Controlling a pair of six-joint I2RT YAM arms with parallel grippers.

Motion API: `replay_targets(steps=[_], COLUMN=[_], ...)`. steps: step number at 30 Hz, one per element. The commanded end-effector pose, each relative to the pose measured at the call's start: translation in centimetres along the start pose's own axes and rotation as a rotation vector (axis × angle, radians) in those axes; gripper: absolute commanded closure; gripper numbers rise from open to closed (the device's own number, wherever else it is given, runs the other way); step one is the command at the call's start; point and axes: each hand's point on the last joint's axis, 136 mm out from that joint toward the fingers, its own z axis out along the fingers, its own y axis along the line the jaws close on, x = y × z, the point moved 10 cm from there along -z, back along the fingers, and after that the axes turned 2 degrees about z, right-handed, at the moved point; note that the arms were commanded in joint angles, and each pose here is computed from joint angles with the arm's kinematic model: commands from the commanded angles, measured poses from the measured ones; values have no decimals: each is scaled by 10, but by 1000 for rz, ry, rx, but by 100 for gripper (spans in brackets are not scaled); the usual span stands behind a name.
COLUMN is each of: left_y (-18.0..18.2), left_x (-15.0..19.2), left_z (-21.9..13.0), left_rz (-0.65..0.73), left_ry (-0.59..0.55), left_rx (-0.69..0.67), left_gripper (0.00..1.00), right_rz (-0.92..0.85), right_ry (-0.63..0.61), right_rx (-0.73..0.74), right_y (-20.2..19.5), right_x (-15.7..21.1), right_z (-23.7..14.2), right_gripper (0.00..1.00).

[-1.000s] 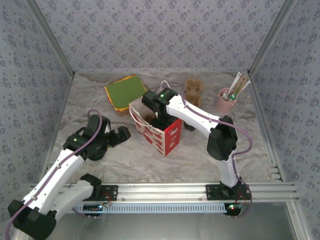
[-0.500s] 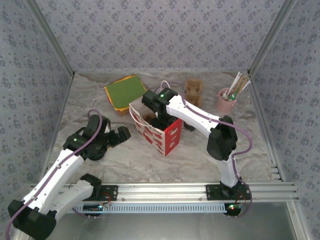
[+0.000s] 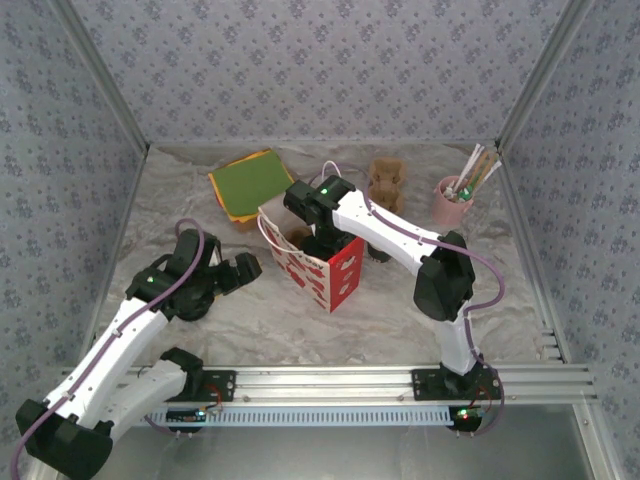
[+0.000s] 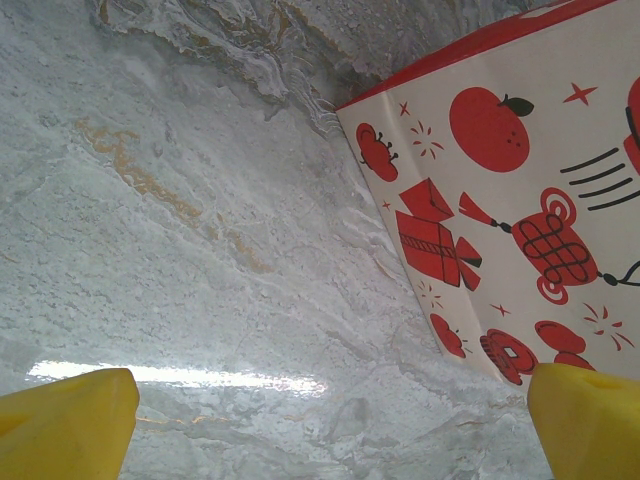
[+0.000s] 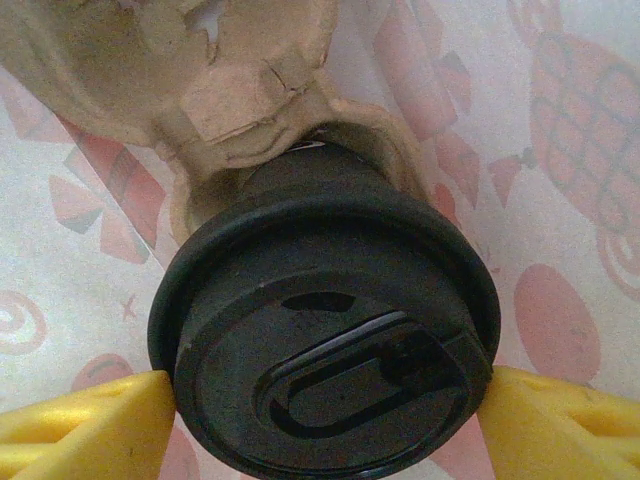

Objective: Pack the takeout coffee

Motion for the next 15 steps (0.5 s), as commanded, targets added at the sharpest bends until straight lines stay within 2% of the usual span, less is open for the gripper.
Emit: replay_targets(steps=[1, 15], left_y=[-4, -4], left_x=[-2, -2], left_z=[-3, -3], left_rz=[9, 11], left_ry=[-1, 1], left_rx=[21, 20], left_gripper=[0, 0], right_rz=[15, 13], right_ry=[3, 1], right_rx=[21, 23], right_y=[0, 0], right_x=[2, 2], right_z=[-7, -7], right_gripper=[19, 18])
